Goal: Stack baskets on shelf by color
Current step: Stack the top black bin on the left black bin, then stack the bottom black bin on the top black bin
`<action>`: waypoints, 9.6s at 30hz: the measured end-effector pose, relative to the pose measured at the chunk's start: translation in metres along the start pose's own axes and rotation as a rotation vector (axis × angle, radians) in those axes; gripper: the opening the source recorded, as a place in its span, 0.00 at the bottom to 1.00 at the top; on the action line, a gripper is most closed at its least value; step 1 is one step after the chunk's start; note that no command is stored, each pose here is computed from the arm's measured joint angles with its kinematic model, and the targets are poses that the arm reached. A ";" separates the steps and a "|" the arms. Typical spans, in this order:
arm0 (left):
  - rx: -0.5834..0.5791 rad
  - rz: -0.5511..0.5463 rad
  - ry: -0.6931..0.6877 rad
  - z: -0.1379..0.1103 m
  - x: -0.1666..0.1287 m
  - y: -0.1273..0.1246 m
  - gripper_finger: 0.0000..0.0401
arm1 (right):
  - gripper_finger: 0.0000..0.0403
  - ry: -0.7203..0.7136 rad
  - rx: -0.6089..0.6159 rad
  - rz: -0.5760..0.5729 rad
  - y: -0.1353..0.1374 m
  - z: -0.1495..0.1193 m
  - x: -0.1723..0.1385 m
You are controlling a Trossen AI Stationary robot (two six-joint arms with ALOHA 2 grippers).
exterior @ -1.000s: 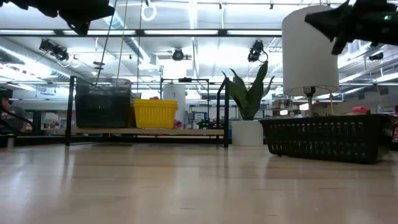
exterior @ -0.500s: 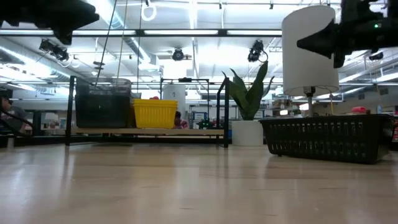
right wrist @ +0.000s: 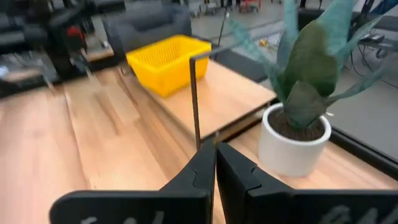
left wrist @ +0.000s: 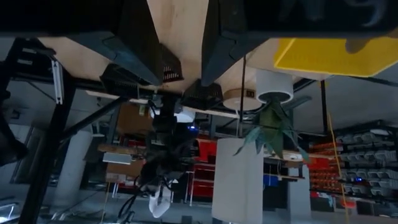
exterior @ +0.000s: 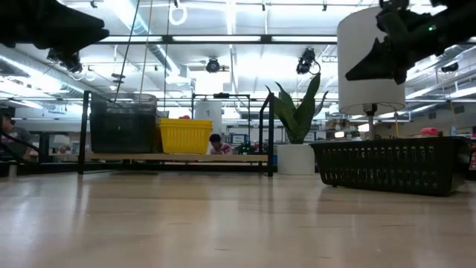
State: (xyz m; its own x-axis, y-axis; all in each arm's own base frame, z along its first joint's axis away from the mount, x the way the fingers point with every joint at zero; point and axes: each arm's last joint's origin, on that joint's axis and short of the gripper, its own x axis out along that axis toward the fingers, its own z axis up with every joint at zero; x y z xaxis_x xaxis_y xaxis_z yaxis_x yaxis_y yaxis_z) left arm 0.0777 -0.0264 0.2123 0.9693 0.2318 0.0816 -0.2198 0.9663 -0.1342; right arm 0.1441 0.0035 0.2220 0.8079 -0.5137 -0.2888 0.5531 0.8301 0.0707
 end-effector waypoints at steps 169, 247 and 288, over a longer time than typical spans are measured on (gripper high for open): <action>0.007 -0.005 0.033 -0.004 -0.002 0.003 0.29 | 0.02 0.744 -0.931 0.410 0.158 -0.062 -0.027; 0.007 -0.005 0.033 -0.004 -0.002 0.003 0.29 | 0.25 1.093 0.413 -0.226 0.163 -0.039 -0.033; 0.015 -0.005 0.033 -0.004 -0.002 0.003 0.29 | 0.25 1.204 0.381 -0.425 0.168 -0.073 -0.021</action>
State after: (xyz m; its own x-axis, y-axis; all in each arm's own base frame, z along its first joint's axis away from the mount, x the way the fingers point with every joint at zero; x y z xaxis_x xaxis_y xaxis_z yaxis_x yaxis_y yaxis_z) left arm 0.0755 -0.0249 0.2075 0.9734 0.2238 0.0498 -0.2167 0.9689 -0.1193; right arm 0.2052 0.1697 0.1699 -0.0135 -0.0414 -0.9991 0.8970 0.4409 -0.0304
